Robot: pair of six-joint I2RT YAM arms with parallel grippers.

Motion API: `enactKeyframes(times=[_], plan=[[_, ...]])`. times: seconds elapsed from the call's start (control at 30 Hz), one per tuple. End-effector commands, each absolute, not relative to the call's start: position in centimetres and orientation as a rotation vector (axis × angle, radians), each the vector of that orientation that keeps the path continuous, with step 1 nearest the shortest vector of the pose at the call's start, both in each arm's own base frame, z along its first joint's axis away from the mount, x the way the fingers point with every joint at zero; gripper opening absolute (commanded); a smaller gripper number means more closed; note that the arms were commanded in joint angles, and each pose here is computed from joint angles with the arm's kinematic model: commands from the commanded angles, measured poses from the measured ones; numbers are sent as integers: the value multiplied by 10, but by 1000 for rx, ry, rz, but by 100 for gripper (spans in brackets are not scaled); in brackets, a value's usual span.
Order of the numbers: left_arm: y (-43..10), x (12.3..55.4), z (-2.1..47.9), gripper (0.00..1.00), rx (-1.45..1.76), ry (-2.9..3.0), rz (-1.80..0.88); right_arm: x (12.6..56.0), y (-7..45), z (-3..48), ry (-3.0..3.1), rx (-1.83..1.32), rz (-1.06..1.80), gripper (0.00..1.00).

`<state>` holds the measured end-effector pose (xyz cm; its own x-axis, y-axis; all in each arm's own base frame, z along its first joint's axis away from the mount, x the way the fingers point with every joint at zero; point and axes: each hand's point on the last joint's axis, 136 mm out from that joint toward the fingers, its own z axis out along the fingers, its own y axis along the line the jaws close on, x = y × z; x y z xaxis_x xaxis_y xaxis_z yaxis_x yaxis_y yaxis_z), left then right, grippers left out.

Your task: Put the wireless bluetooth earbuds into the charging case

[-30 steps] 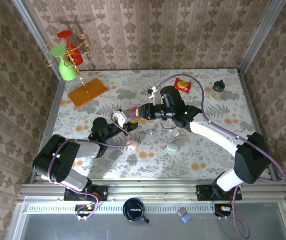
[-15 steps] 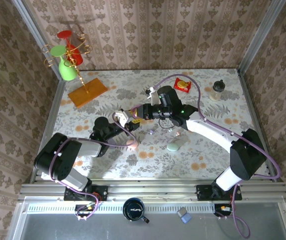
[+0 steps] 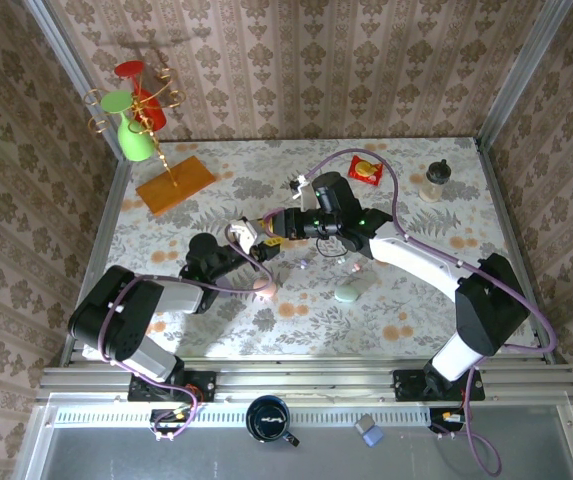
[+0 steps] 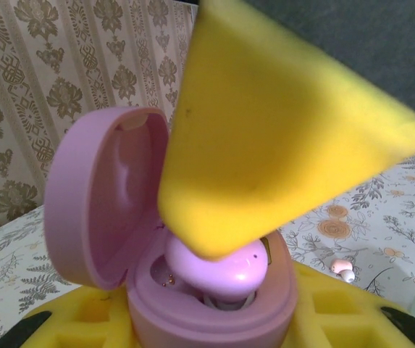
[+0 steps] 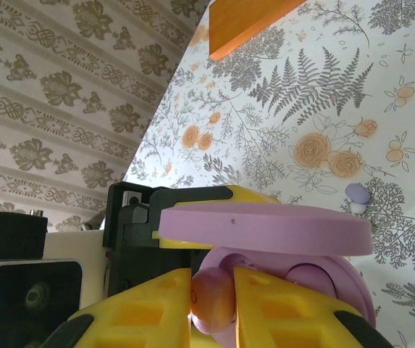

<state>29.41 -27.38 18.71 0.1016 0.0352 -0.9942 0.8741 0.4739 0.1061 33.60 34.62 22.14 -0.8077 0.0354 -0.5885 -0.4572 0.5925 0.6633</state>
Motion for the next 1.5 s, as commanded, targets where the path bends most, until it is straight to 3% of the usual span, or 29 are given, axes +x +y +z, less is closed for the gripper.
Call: enactKeyframes(times=[0.0, 0.63, 1.47], plan=[[-278, 294, 212, 14, 881, 1250, -771, 338, 348, 226, 2259, -340, 1139, 25], [-272, 294, 208, 14, 880, 1256, -747, 324, 330, 272, 2111, -375, 1116, 42], [-273, 282, 208, 14, 899, 1244, -757, 349, 343, 253, 2275, -400, 1008, 43]])
